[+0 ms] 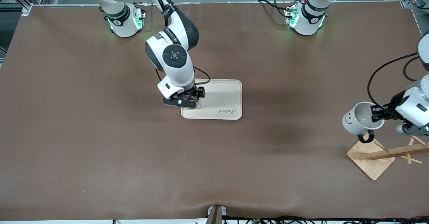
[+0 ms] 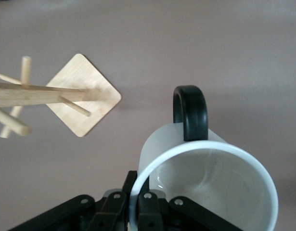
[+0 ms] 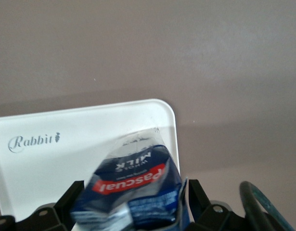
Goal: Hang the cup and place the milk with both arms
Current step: 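Carry the mug toward the wooden stand while the right gripper carries milk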
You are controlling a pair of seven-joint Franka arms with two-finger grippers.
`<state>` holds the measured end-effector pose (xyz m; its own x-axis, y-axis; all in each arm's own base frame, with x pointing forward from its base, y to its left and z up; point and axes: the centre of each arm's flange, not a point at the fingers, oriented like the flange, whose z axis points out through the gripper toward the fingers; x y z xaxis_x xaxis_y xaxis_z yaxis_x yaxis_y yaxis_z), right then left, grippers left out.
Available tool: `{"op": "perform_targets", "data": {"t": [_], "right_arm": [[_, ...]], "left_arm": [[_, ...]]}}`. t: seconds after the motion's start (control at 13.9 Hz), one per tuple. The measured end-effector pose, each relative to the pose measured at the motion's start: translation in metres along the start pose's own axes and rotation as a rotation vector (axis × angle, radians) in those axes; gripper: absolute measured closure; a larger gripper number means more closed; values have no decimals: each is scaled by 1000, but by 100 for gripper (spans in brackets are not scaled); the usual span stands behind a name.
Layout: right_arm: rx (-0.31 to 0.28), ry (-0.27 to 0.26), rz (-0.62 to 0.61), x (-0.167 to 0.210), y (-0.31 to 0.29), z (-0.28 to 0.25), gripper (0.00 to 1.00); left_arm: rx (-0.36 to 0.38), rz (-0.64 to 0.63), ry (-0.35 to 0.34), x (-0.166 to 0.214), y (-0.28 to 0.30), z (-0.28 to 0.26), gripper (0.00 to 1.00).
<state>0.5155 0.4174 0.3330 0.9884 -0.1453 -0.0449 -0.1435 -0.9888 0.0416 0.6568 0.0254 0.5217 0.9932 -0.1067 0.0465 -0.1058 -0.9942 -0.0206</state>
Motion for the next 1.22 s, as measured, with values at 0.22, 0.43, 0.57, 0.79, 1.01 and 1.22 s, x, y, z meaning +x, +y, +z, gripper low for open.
{"op": "perform_targets", "data": {"t": [0.22,0.43,0.57,0.79,1.01,1.22], "right_arm": [[-21,-9,18,4,7,-7,27],[-36,-58,126,54,53,-67,27],[69,-148,186,101,119,-128,27],[149,-198,125,164,274,-158,38],[33,-156,70,198,403,-137,38],[39,-143,55,211,476,-81,38]], "left_arm": [[4,63,-3,-9,-46,1,95],[3,95,-6,-13,-63,1,95],[2,121,-14,-15,-69,3,95],[-6,139,-43,-23,-87,8,95],[-7,156,-45,-27,-101,9,95],[-11,159,-49,-31,-115,13,95]]}}
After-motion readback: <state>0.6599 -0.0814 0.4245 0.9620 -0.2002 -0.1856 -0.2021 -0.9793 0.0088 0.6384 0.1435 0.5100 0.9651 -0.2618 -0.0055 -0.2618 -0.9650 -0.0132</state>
